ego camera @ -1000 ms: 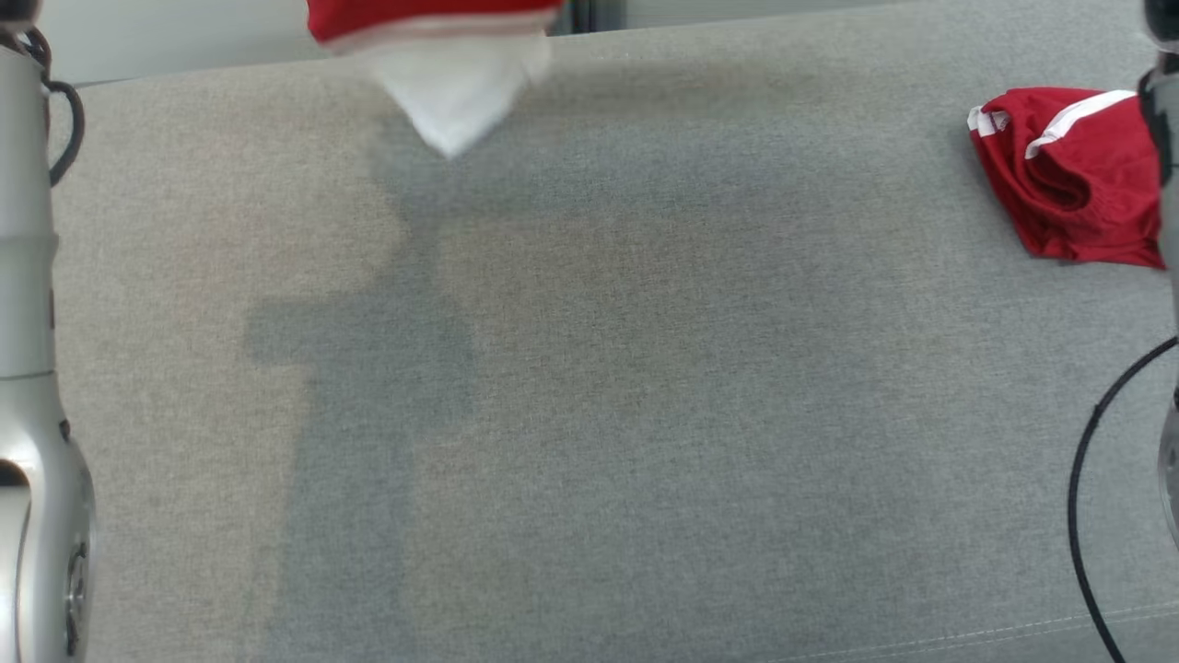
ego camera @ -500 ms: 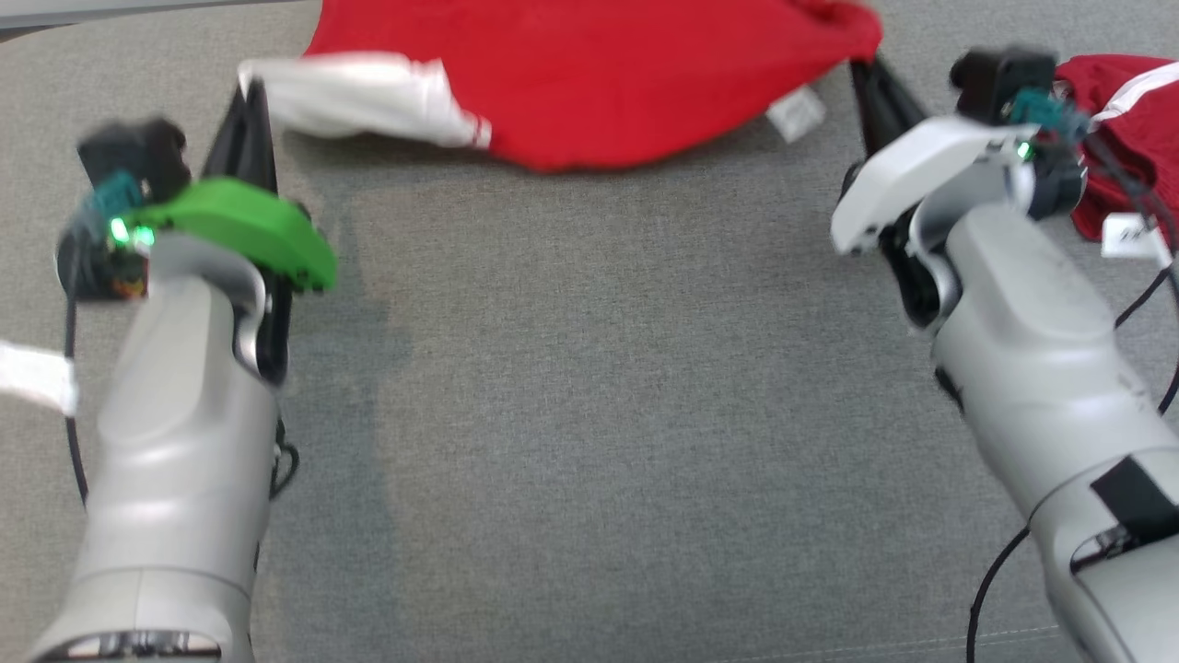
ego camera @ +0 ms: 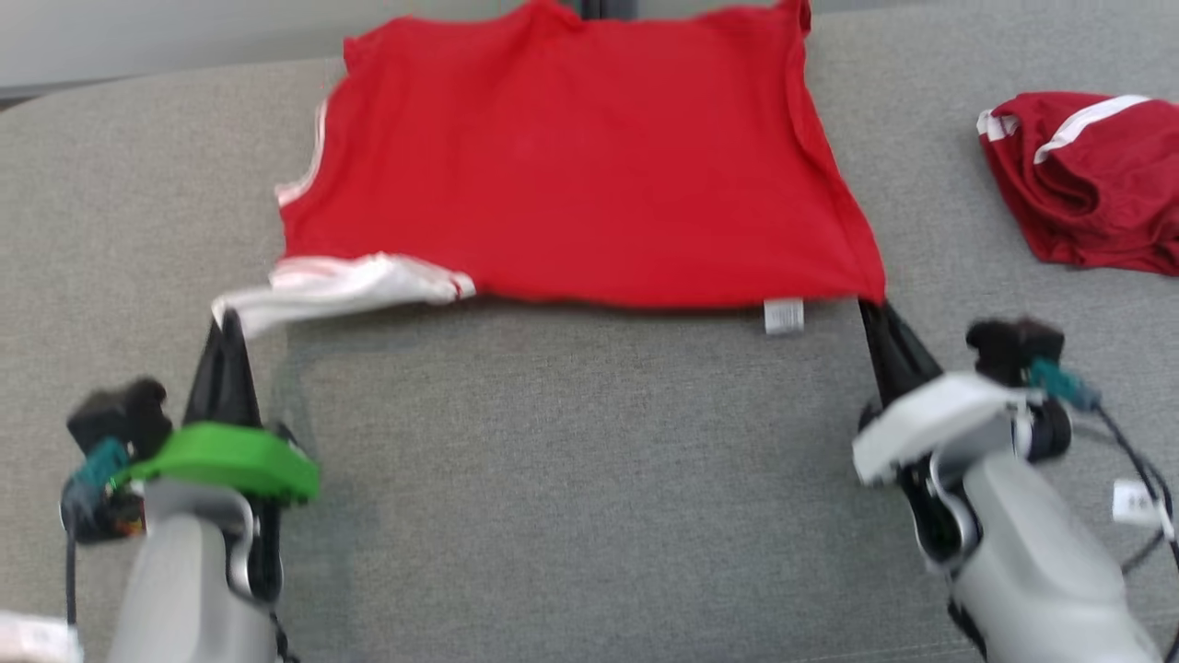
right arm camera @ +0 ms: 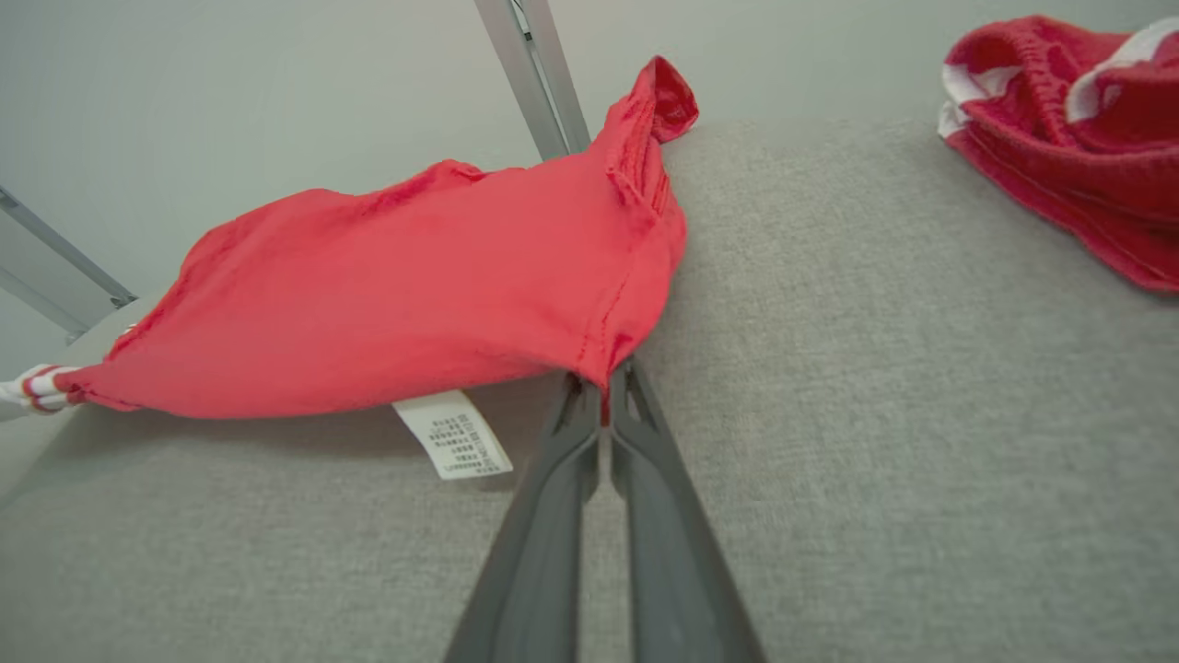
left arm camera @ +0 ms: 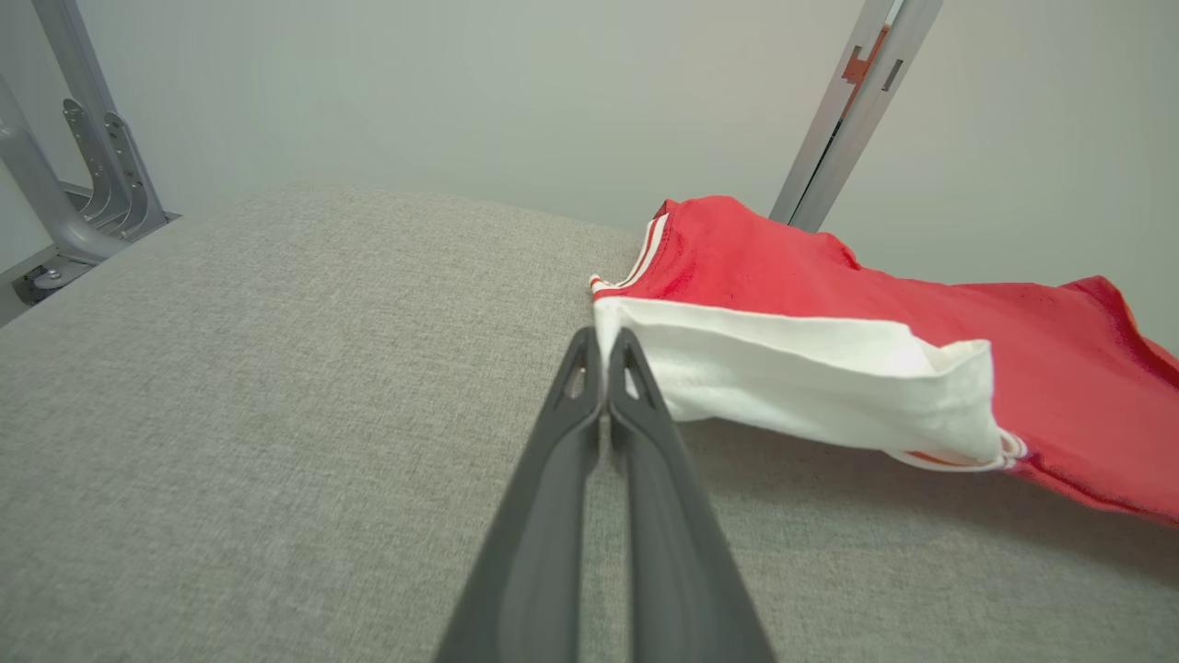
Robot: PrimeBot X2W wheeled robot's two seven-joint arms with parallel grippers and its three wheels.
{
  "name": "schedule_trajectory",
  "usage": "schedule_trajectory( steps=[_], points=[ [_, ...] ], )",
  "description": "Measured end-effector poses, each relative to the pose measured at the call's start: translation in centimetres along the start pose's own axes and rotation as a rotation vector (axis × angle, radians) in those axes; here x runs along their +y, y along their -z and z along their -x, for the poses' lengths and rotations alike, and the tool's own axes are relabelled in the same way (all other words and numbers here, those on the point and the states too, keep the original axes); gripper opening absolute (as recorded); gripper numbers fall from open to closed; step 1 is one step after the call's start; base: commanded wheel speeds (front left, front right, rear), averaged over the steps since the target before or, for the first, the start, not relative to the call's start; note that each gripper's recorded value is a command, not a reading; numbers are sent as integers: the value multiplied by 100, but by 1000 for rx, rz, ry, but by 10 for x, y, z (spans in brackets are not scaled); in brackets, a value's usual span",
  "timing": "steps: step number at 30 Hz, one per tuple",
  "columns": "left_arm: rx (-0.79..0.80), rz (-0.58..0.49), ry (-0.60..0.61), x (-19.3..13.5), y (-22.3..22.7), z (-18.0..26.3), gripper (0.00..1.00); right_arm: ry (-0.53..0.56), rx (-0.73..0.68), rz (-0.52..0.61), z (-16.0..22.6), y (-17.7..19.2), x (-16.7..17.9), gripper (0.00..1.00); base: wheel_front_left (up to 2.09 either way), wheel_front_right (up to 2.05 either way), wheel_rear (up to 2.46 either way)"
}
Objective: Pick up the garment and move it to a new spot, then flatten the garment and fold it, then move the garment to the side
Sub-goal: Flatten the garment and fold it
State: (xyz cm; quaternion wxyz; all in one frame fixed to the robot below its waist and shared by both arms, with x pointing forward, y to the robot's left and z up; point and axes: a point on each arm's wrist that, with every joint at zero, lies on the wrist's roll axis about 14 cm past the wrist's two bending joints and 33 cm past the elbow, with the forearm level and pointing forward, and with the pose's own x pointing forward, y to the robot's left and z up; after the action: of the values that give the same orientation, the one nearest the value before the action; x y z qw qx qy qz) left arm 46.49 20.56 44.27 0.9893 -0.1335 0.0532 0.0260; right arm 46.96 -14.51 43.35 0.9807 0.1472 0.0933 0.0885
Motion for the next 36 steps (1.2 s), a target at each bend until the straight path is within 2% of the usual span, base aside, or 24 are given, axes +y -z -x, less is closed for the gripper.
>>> schedule_trajectory(
  steps=[9,17,25,36],
  points=[
    [37,-46,9,9,20,85,0,98,53,-52,92,44,-16,0,0,0,0],
    [102,-29,-35,18,23,129,0,147,116,-47,132,50,-22,0,0,0,0],
    [78,-13,1,3,8,119,0,149,150,-39,129,36,-20,0,0,0,0],
    [53,-83,147,-30,-15,35,0,108,150,-10,66,2,-26,0,0,0,0]
  ],
)
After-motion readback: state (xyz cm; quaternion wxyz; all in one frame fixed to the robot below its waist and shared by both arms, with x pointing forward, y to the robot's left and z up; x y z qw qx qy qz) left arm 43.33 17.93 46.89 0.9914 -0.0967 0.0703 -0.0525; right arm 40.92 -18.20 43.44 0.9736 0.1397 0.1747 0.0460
